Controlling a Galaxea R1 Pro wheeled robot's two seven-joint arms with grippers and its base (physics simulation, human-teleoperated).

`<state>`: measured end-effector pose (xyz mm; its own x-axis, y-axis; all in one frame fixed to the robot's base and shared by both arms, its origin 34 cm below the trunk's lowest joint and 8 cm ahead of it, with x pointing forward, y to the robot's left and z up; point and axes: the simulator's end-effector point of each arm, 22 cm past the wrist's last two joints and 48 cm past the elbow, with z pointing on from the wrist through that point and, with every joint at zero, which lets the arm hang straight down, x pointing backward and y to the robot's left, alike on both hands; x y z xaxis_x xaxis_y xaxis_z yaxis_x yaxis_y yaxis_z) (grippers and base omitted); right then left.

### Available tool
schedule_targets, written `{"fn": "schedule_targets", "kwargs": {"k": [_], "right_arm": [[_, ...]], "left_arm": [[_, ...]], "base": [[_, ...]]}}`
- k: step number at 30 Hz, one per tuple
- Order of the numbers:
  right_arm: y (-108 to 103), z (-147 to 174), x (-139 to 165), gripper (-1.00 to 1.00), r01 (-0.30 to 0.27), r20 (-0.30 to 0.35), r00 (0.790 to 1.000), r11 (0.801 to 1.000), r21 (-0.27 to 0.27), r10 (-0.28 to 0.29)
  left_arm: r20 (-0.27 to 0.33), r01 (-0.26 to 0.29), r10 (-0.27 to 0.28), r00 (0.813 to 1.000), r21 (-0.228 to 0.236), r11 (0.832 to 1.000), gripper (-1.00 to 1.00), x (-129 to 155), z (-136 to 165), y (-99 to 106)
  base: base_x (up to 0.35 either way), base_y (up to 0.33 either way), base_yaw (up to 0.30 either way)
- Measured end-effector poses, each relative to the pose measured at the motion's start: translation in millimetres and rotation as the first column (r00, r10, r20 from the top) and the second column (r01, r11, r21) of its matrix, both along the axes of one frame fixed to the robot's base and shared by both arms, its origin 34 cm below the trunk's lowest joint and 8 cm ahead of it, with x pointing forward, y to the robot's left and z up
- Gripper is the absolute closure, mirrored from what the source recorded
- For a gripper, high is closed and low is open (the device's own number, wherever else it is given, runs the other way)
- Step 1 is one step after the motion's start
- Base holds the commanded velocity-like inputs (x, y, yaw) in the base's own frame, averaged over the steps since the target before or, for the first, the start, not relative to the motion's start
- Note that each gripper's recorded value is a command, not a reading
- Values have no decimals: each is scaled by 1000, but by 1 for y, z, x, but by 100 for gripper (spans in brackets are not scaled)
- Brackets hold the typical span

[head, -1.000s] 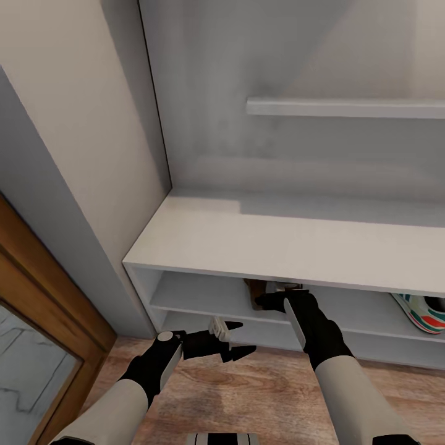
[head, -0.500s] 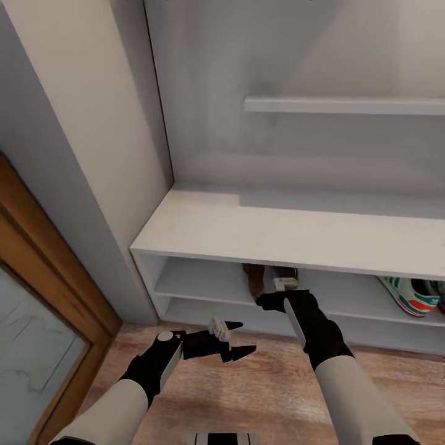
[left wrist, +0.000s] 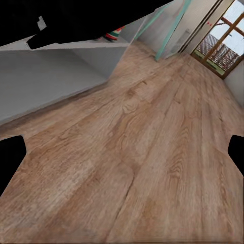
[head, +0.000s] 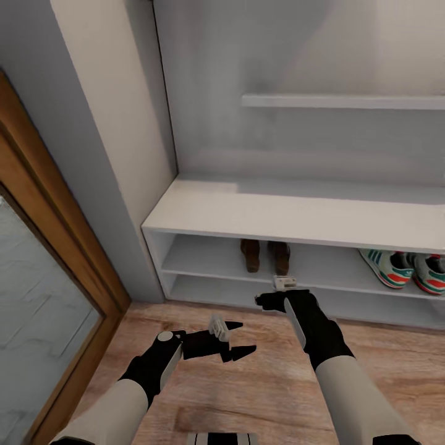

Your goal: Pick up the two gym shoes and the two sandals from the corridor floor and place them onto the hallstand (shoe rack) in the corridor, making sure they are on the rack and not on the floor. Arrange them so the two gym shoes are next to each other and the two sandals are next to each other.

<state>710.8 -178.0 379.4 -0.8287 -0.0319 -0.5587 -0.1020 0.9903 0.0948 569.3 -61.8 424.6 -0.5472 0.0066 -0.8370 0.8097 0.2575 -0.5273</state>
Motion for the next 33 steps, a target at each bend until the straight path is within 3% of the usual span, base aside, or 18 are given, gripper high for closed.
{"fn": "schedule_targets", "kwargs": {"k": [11, 30, 32, 33], "right_arm": [[0, -1, -1, -100, 0, -2, 1000, 1000, 1, 0], [0, -4, -4, -100, -1, -9, 1000, 1000, 3, 1], [1, 9, 15, -100, 3, 98, 995, 1000, 10, -4], [1, 11, 18, -100, 3, 114, 993, 1000, 11, -4]], "left_arm": [[0, 0, 0, 1000, 0, 1000, -100, 0, 0, 0], [0, -1, 1, 1000, 2, 1000, -100, 0, 0, 1], [-1, -1, 1, 1000, 2, 1000, -100, 0, 0, 1], [-1, 0, 0, 1000, 2, 1000, -100, 0, 0, 1]], "base": [[-300, 0, 0], [-28, 0, 0], [-262, 0, 0], [-209, 0, 0]]}}
